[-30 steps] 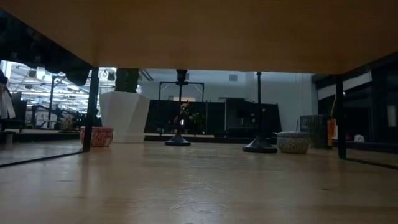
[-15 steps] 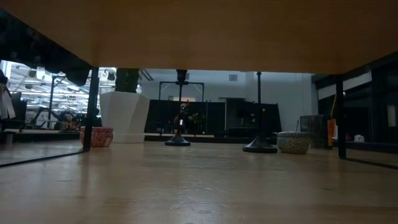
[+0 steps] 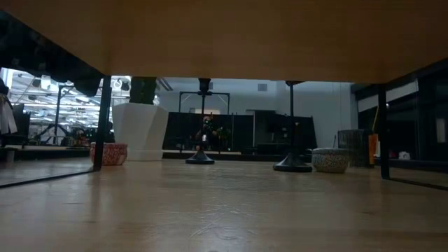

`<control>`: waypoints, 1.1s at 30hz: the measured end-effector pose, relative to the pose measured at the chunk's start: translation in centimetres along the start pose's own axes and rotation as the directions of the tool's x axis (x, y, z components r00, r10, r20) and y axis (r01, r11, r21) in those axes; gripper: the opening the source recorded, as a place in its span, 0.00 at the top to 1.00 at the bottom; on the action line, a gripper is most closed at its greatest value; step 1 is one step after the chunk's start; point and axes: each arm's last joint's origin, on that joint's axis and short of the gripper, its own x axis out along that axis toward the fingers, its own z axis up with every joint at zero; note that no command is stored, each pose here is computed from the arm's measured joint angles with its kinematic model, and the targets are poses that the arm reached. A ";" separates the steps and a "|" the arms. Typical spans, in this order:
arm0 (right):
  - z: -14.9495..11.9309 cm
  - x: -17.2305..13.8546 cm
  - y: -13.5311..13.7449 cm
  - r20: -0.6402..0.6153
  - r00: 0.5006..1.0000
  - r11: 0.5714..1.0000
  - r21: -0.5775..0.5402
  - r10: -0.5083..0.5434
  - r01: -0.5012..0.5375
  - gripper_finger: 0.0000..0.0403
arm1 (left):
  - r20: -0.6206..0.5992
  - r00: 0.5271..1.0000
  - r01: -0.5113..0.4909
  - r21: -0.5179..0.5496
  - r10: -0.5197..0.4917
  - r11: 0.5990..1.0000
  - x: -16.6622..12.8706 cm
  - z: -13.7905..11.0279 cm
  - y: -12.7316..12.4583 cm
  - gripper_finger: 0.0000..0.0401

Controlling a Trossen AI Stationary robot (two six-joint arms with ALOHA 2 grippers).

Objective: Pick & Place candle stick holders
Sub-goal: Put the middle black candle holder on the shelf

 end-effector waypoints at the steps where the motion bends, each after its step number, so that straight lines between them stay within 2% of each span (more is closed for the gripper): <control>1: 0.0 0.0 0.0 0.003 1.000 1.000 -0.007 0.000 0.000 0.55 | 0.000 1.000 0.000 0.000 0.000 1.000 0.0 0.0 0.0 0.98; 8: 0.2 -0.1 0.0 0.022 1.000 1.000 -0.002 0.002 -0.002 0.75 | 0.001 1.000 0.000 0.000 0.000 1.000 0.0 0.0 0.0 0.98; 15: 0.7 -0.5 -0.2 0.069 0.997 1.000 -0.006 -0.022 0.022 0.75 | 0.000 1.000 0.000 0.000 0.000 1.000 0.0 0.0 0.0 0.98; 23: 1.9 -3.7 -1.1 0.202 0.979 0.999 -0.025 -0.032 0.038 0.75 | 0.000 1.000 0.000 0.000 0.000 1.000 0.0 0.0 0.0 0.98; 28: 3.0 -6.6 -2.0 0.328 0.943 0.997 -0.026 -0.056 0.069 0.75 | 0.000 1.000 0.000 0.000 0.000 1.000 0.0 0.0 0.0 0.98; 33: 4.5 -9.6 -2.8 0.441 0.896 0.998 -0.006 -0.048 0.057 0.75 | 0.000 1.000 0.000 0.000 0.000 1.000 0.0 0.0 0.0 0.98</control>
